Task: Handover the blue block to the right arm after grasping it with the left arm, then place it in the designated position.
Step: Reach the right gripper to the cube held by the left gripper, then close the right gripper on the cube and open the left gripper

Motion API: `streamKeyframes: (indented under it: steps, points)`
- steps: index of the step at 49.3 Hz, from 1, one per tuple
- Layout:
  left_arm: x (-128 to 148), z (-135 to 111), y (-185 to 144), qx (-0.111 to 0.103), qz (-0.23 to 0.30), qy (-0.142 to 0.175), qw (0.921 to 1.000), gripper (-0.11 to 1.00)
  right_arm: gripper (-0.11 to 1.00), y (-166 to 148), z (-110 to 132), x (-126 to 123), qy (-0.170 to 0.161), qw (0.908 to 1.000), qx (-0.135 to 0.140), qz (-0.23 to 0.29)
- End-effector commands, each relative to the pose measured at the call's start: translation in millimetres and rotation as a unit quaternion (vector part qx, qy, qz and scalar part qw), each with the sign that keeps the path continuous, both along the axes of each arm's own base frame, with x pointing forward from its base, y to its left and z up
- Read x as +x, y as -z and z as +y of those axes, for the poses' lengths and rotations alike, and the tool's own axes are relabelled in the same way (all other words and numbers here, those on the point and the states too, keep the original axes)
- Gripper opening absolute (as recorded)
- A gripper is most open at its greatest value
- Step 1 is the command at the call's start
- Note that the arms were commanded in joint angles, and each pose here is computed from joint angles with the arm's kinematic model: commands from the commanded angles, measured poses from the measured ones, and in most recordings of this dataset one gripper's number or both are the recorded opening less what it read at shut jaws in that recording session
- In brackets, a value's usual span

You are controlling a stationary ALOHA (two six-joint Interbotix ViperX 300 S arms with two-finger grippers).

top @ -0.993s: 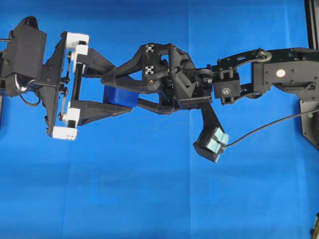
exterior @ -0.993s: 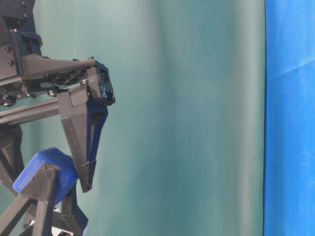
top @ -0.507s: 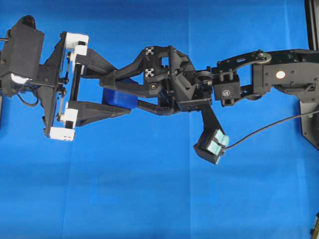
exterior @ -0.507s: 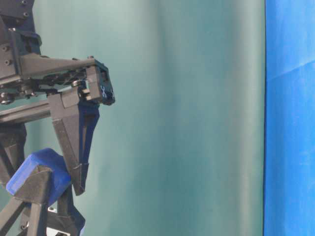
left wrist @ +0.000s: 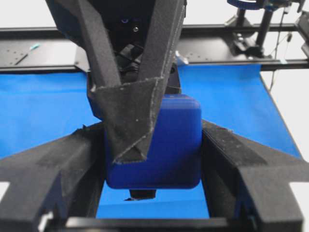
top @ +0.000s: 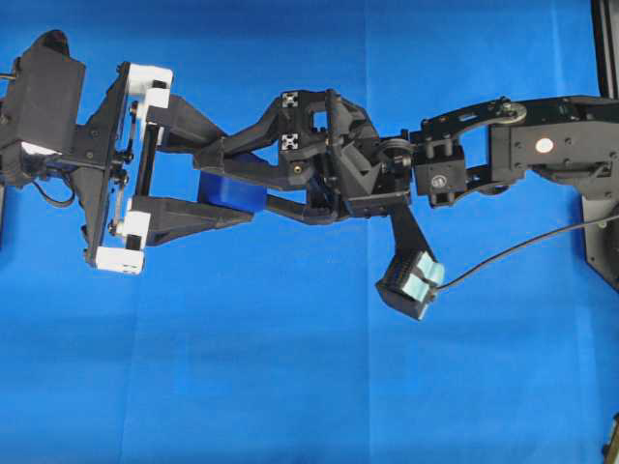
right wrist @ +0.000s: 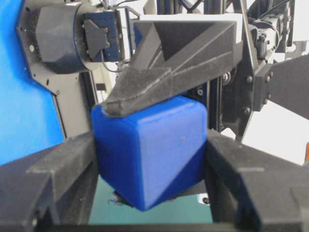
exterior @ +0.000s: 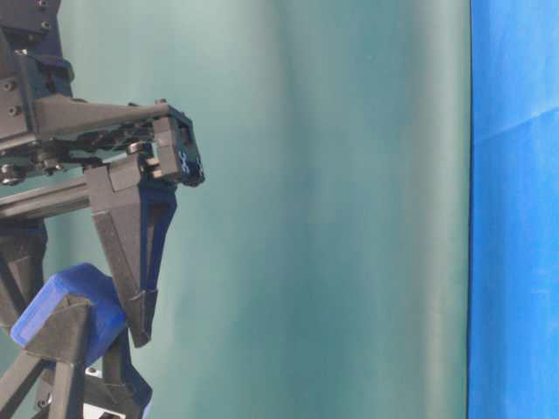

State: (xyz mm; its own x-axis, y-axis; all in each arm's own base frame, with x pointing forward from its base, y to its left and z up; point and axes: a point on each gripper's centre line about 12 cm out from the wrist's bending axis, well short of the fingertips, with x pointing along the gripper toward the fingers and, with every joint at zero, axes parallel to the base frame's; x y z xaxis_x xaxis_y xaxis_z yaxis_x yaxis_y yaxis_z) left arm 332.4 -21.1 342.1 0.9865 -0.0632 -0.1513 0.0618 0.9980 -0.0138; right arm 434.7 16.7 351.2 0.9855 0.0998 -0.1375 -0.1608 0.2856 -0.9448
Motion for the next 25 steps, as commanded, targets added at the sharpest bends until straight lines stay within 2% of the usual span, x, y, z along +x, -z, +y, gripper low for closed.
streamKeyframes:
  steps: [1,7,10,25]
  points:
    - [-5.9,1.4,-15.1,-0.008,-0.023,-0.003,0.9997,0.51,0.53,-16.0,2.3,-3.4,-0.001,0.9998,0.005,-0.018]
    - [-5.9,1.4,-15.4,-0.011,-0.024,-0.003,0.9996,0.82,0.53,-15.2,1.3,-3.4,0.003,0.9999,0.004,-0.014]
    - [-5.7,1.4,-16.4,-0.011,-0.026,-0.003,0.9996,0.91,0.53,-14.4,1.2,-3.5,0.003,0.9999,0.004,-0.013]
    - [-9.4,3.1,-17.3,-0.012,-0.029,-0.005,0.9995,0.93,0.53,-14.1,0.4,-9.6,0.006,0.9999,0.004,-0.010]
